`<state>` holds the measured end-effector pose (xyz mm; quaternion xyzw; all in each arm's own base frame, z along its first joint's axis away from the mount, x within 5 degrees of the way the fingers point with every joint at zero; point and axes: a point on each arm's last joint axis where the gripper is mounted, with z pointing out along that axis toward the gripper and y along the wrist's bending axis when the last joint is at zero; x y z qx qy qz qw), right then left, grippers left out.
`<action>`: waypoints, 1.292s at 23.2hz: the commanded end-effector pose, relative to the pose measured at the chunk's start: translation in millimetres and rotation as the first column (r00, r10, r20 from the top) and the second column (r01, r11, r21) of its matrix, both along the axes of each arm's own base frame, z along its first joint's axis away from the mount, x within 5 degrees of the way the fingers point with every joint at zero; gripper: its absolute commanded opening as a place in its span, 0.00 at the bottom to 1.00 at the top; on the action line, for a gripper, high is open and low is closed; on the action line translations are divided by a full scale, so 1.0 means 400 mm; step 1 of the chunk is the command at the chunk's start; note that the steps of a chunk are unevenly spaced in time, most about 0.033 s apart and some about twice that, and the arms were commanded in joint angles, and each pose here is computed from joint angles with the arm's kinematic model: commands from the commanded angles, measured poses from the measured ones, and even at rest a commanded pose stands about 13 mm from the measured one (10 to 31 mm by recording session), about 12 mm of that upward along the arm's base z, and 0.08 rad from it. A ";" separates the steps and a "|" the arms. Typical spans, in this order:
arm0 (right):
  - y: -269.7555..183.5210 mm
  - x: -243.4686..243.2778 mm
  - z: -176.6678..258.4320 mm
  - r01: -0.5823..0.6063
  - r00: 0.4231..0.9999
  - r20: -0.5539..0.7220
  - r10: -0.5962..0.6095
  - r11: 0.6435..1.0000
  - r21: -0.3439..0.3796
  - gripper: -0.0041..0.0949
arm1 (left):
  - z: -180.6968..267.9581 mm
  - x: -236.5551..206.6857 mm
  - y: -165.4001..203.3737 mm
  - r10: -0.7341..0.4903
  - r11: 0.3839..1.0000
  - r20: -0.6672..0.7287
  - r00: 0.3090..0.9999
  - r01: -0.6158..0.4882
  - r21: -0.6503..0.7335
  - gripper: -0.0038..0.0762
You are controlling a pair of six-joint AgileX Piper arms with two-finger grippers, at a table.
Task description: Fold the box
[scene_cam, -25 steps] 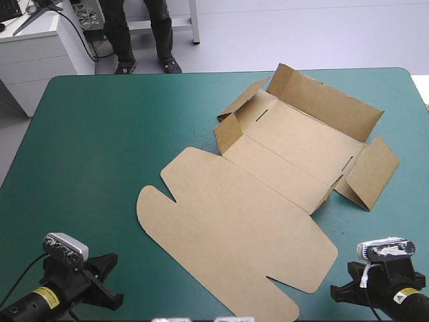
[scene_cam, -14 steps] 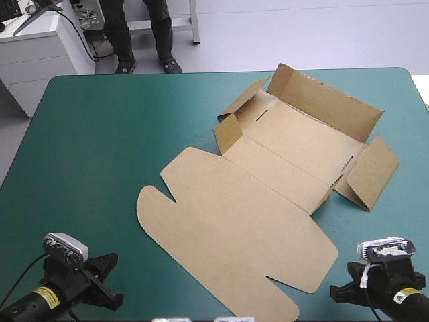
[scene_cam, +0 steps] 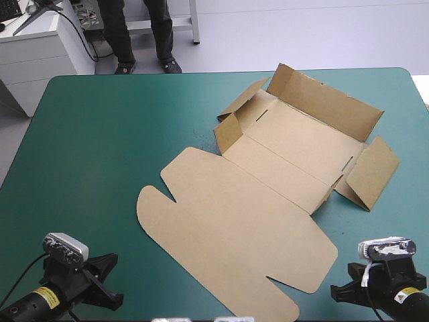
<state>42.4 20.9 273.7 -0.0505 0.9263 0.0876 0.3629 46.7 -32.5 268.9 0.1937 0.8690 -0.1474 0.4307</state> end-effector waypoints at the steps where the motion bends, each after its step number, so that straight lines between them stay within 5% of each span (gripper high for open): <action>1: 0.002 0.018 0.073 0.004 0.998 0.070 -0.005 1.000 0.022 0.03 | 0.036 0.008 -0.005 0.005 0.999 0.065 0.998 -0.002 -0.045 0.04; 9: -0.026 0.084 0.205 0.073 0.997 -0.035 -0.073 0.997 -0.012 0.03 | 0.036 0.008 -0.005 0.005 0.999 0.065 0.998 -0.002 -0.045 0.04; 18: -0.054 0.277 0.317 0.157 0.982 -0.115 -0.149 0.986 0.064 0.04 | 0.036 0.008 -0.005 0.005 0.999 0.065 0.998 -0.002 -0.045 0.04; 22: -0.041 0.367 0.333 0.159 0.977 -0.170 -0.125 0.965 0.207 0.05 | 0.036 0.008 -0.005 0.006 0.999 0.067 0.998 -0.003 -0.045 0.04; 30: 0.000 0.423 0.323 0.143 0.968 -0.237 -0.086 0.962 0.232 0.05 | 0.036 0.008 -0.005 0.006 0.999 0.067 0.998 -0.003 -0.045 0.04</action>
